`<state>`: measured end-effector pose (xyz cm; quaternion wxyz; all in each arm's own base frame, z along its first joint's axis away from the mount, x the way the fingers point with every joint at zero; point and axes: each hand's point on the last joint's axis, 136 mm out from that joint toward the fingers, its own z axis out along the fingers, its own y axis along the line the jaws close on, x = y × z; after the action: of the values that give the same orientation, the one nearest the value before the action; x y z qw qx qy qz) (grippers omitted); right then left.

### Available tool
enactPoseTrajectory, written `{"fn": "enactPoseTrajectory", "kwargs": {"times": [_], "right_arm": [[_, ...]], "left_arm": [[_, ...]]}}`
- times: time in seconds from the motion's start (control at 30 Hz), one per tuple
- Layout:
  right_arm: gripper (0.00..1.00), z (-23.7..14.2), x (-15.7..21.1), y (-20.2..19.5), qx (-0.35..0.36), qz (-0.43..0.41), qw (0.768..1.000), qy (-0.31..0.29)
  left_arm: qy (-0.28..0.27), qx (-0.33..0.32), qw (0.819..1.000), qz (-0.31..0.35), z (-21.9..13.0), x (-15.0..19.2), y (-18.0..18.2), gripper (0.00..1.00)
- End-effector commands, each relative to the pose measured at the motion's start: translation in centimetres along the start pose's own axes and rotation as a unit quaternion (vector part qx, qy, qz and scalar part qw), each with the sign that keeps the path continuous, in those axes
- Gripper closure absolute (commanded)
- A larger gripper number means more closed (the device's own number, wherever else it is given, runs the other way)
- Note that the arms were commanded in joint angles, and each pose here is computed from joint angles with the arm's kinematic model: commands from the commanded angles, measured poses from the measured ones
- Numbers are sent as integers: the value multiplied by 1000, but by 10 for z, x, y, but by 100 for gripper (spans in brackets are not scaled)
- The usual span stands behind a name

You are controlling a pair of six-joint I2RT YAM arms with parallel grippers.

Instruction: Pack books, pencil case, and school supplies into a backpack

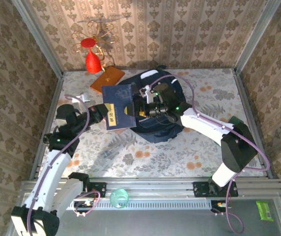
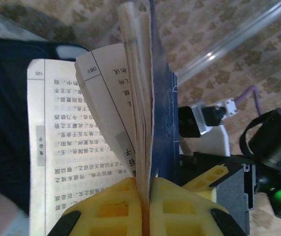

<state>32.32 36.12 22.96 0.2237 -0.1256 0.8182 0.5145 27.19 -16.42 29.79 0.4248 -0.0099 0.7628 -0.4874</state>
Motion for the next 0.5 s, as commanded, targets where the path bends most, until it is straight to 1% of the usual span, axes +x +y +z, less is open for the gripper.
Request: {"fn": "enactPoseTrajectory", "kwargs": {"times": [0.0, 0.07, 0.1, 0.13, 0.23, 0.27, 0.3, 0.33, 0.37, 0.43, 0.47], "right_arm": [[4, -6, -10, 36, -85, 3, 996, -22], [13, -10, -10, 42, -112, 6, 993, -34], [21, -14, -11, 45, -125, 9, 991, -43], [29, -17, -11, 48, -134, 10, 990, -51], [65, -27, -14, 42, -129, 18, 989, -73], [72, -30, -14, 37, -121, 22, 989, -78], [79, -35, -16, 32, -111, 25, 990, -85], [85, -39, -17, 25, -99, 30, 990, -92], [89, -44, -18, 19, -88, 33, 991, -98], [93, -56, -19, 0, -52, 46, 992, -108], [93, -66, -20, -13, -30, 54, 992, -113]], "left_arm": [[-14, 70, 997, -3, 9, -12, -33, 100], [-10, 72, 997, -11, 16, -9, -32, 100], [-8, 67, 998, -12, 19, -7, -28, 100], [-6, 57, 998, -17, 23, -5, -23, 100], [0, 27, 999, -20, 32, 1, -4, 100], [4, 15, 1000, -20, 34, 4, 3, 100], [9, 2, 1000, -19, 37, 7, 11, 97], [14, -13, 1000, -19, 40, 10, 19, 91], [18, -29, 999, -16, 43, 12, 27, 82], [25, -76, 997, 2, 48, 17, 48, 58], [27, -99, 995, 20, 50, 19, 56, 51]]}}
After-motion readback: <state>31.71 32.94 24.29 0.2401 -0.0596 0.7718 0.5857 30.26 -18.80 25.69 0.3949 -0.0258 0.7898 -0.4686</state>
